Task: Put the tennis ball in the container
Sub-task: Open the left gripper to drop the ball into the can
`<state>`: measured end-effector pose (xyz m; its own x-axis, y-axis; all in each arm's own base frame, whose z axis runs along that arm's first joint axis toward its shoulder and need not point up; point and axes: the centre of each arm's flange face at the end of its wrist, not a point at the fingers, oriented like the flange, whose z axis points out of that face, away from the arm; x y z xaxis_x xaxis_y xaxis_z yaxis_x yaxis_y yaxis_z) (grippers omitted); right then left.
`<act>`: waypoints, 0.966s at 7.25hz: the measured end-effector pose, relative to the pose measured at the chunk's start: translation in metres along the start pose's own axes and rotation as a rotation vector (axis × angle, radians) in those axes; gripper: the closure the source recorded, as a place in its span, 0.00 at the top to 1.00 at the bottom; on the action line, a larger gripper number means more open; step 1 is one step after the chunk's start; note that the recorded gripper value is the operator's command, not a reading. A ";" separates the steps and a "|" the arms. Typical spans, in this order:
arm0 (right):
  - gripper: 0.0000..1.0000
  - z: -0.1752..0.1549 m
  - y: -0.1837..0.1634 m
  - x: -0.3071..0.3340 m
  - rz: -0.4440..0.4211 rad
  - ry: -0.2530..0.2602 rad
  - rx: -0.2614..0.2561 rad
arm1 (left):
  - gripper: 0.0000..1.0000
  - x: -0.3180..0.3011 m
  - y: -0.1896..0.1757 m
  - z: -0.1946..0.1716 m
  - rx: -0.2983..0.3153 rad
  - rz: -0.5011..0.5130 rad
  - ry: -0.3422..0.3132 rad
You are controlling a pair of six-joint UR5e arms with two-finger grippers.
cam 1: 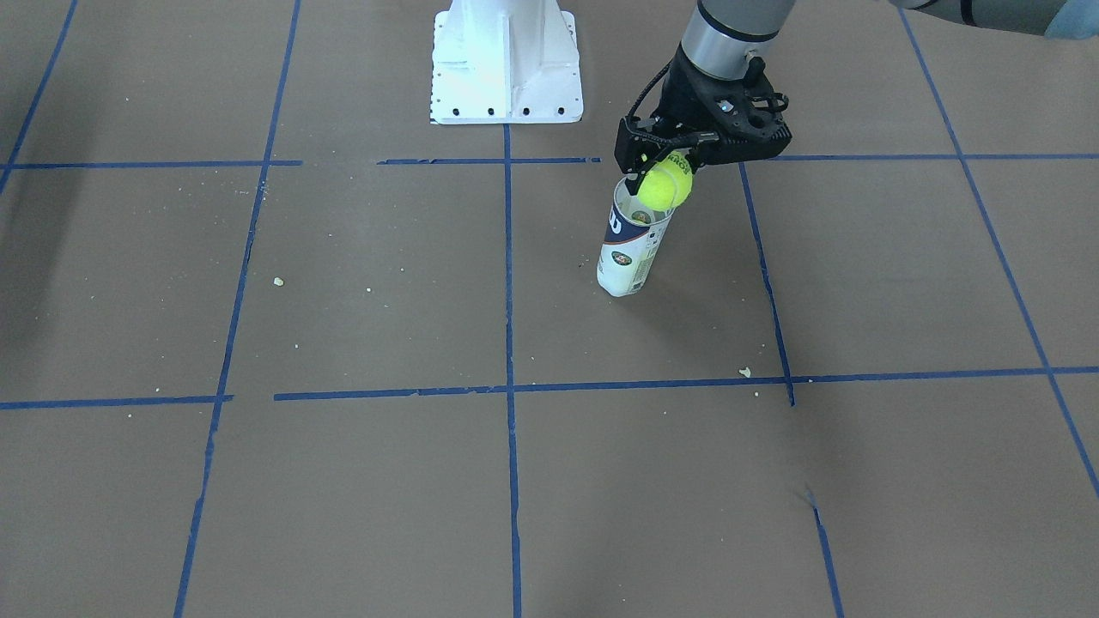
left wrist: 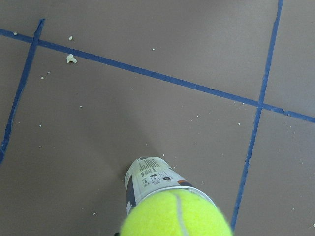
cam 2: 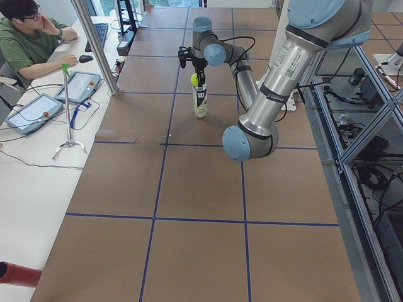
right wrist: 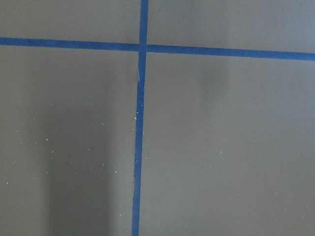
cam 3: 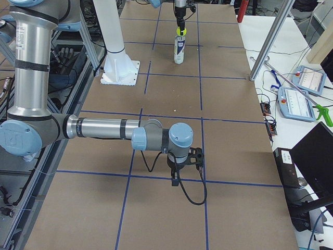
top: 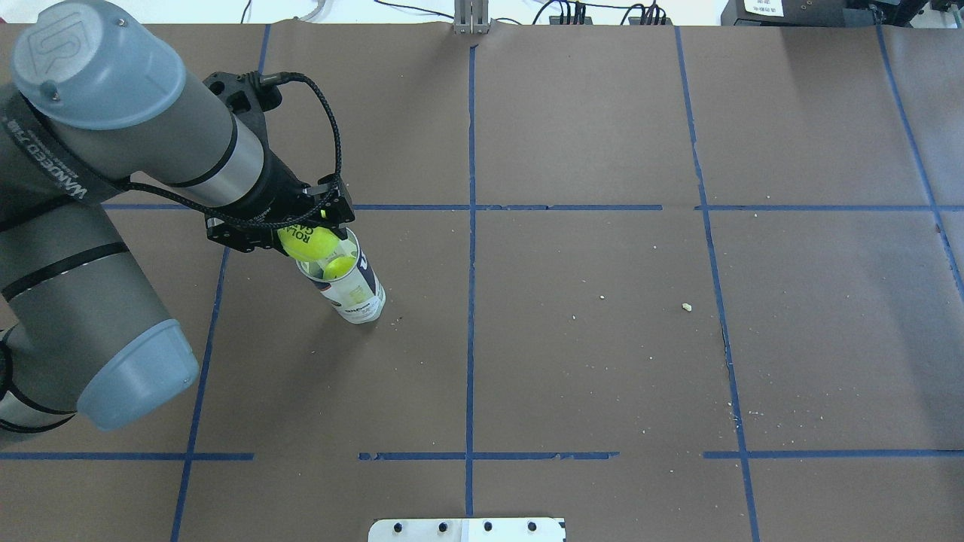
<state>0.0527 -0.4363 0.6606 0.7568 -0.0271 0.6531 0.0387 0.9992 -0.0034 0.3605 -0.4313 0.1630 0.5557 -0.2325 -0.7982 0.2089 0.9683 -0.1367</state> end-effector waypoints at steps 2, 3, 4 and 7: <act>1.00 0.000 0.000 0.000 -0.001 0.000 0.001 | 0.69 0.004 0.000 0.000 -0.001 0.002 0.003; 1.00 0.000 0.000 0.000 0.000 0.000 0.000 | 0.77 0.005 0.000 0.000 -0.001 0.003 0.003; 1.00 0.000 0.000 0.000 0.000 0.000 0.000 | 0.82 0.005 0.000 0.000 0.000 0.004 0.004; 1.00 0.000 0.000 0.000 0.000 0.000 0.000 | 0.99 0.005 0.000 0.000 0.002 0.006 0.005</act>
<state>0.0527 -0.4365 0.6607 0.7568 -0.0272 0.6531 0.0387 0.9992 -0.0032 0.3635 -0.4326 0.1587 0.5529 -0.2267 -0.8018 0.2076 0.9694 -0.1309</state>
